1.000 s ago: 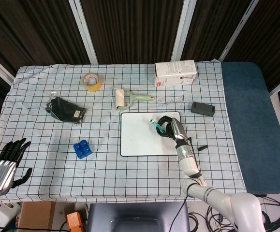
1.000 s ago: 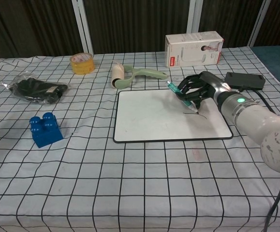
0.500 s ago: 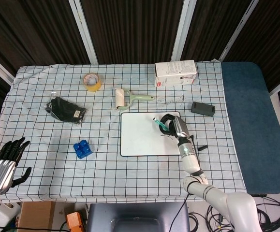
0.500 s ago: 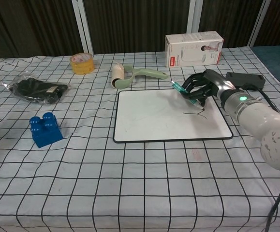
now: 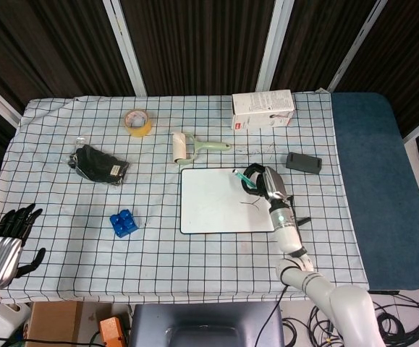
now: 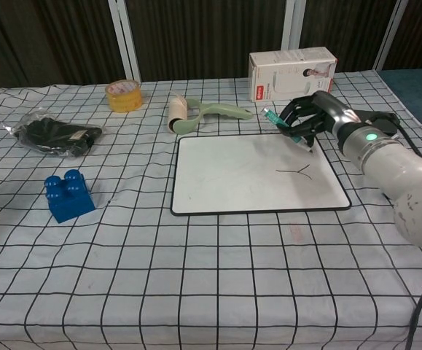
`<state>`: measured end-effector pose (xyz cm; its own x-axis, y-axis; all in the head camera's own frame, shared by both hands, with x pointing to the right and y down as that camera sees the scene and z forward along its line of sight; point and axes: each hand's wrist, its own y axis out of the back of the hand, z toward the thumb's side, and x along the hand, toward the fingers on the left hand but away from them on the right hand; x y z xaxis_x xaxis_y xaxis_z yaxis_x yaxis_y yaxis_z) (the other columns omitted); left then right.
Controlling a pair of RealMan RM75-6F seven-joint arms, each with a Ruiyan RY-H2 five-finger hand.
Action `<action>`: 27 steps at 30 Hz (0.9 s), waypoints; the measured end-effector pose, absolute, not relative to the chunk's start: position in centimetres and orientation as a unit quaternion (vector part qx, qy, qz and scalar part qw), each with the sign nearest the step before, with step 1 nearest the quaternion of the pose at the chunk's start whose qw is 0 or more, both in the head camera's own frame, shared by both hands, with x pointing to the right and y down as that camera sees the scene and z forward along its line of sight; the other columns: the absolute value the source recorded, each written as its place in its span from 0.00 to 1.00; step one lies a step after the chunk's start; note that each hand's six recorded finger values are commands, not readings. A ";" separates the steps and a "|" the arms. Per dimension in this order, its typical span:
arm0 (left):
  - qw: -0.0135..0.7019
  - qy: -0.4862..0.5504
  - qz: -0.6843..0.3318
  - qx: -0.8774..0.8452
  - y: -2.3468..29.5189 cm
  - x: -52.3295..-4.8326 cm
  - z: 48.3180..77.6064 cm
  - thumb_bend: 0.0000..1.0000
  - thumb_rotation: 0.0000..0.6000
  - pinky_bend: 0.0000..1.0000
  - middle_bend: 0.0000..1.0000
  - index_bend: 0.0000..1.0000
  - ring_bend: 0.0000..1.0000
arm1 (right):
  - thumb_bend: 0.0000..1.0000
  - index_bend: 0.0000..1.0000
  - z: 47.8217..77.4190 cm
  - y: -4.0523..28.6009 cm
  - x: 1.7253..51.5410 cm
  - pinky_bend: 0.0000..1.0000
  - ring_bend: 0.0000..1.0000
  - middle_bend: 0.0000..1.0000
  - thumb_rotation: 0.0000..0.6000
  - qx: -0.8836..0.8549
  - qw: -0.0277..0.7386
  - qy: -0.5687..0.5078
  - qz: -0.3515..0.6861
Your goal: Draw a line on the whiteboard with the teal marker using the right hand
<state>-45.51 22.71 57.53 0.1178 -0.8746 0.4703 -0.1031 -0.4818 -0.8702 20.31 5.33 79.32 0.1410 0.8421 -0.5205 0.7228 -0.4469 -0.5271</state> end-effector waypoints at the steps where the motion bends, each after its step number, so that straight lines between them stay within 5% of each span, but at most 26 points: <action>1: 0.350 0.369 -0.552 -0.661 22.7 -45.5 57.6 0.40 1.00 0.00 0.00 0.00 0.00 | 0.44 1.00 78.8 5.0 20.7 0.73 0.77 0.81 1.00 -0.752 0.084 -0.523 0.393; 9: 0.353 0.366 -0.550 -0.662 23.0 -45.1 57.6 0.40 1.00 0.00 0.00 0.00 0.00 | 0.44 1.00 74.9 4.0 24.3 0.73 0.77 0.81 1.00 -0.761 0.182 -0.487 0.388; 17: 0.355 0.365 -0.549 -0.663 23.1 -44.9 57.5 0.40 1.00 0.00 0.00 0.00 0.00 | 0.44 0.99 71.8 7.2 31.7 0.73 0.75 0.81 1.00 -0.728 0.339 -0.362 0.474; 27: 0.351 0.362 -0.552 -0.664 22.9 -44.8 57.9 0.40 1.00 0.00 0.00 0.00 0.00 | 0.43 0.70 73.7 10.1 36.6 0.60 0.50 0.62 1.00 -0.685 0.389 -0.261 0.558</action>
